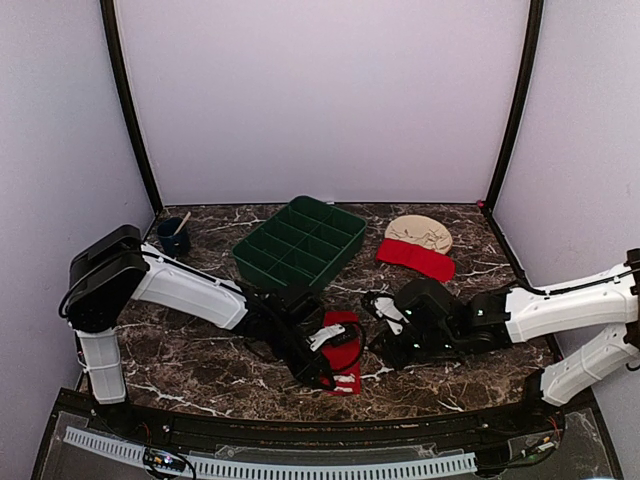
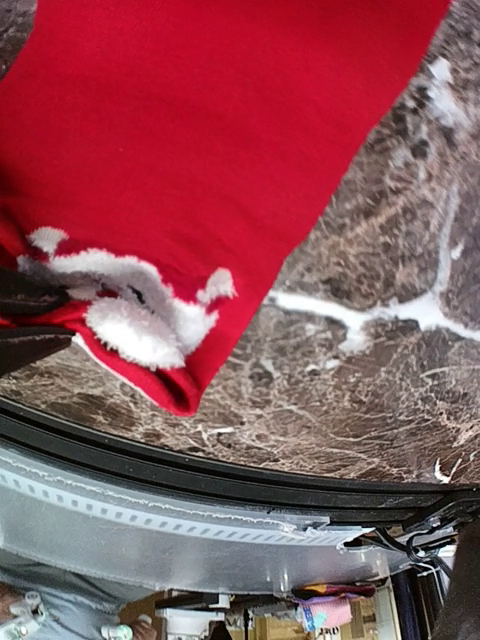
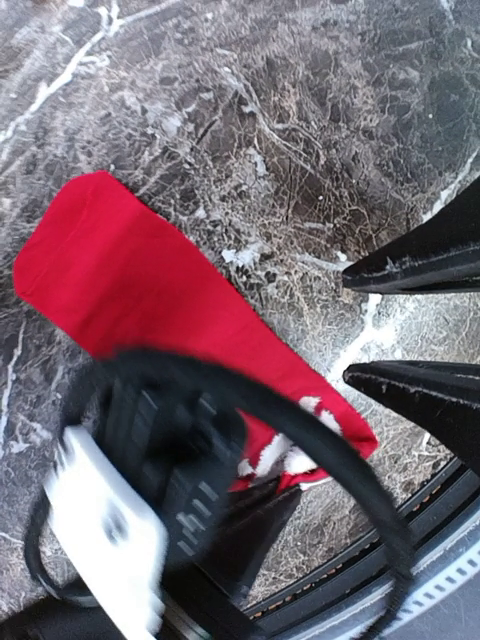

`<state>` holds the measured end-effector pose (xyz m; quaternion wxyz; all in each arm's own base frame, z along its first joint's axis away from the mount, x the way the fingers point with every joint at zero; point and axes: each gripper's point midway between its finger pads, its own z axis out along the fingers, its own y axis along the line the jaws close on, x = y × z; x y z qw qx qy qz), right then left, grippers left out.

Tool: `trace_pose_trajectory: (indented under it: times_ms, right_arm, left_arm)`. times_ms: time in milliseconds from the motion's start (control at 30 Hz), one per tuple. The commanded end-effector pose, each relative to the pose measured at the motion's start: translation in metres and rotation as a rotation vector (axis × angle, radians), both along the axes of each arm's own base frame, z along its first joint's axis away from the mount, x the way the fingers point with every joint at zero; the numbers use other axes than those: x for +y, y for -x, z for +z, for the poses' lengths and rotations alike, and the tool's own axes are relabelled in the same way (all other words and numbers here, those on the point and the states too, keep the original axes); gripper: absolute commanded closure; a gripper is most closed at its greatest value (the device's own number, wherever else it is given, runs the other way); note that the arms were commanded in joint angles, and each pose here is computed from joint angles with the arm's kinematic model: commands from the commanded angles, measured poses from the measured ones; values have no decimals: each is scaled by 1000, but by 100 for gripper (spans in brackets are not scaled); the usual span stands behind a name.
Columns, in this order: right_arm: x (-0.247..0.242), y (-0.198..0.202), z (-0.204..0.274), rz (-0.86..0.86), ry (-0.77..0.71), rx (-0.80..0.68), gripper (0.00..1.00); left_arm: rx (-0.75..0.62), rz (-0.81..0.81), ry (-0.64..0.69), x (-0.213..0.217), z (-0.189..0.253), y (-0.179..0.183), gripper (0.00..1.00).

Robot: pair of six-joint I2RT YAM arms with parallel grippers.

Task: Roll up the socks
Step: Roll the sock at the center of the board.

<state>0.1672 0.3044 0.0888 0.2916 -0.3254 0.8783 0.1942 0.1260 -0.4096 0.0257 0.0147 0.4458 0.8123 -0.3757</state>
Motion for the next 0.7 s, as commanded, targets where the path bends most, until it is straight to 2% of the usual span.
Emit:
trace_pose_trajectory:
  times_ms: [0,267,667]
  right_arm:
    - [2,-1,12,4,1,-120,77]
    - [28,32,11,175,66,-179,76]
    - [52,79,-3,414,203,-270,68]
  left_arm:
    - [133,19,-9,7,6,2,100]
    - [272,29,-20,13,2,4,100]
    - [346,27,-7,15,5,2,100]
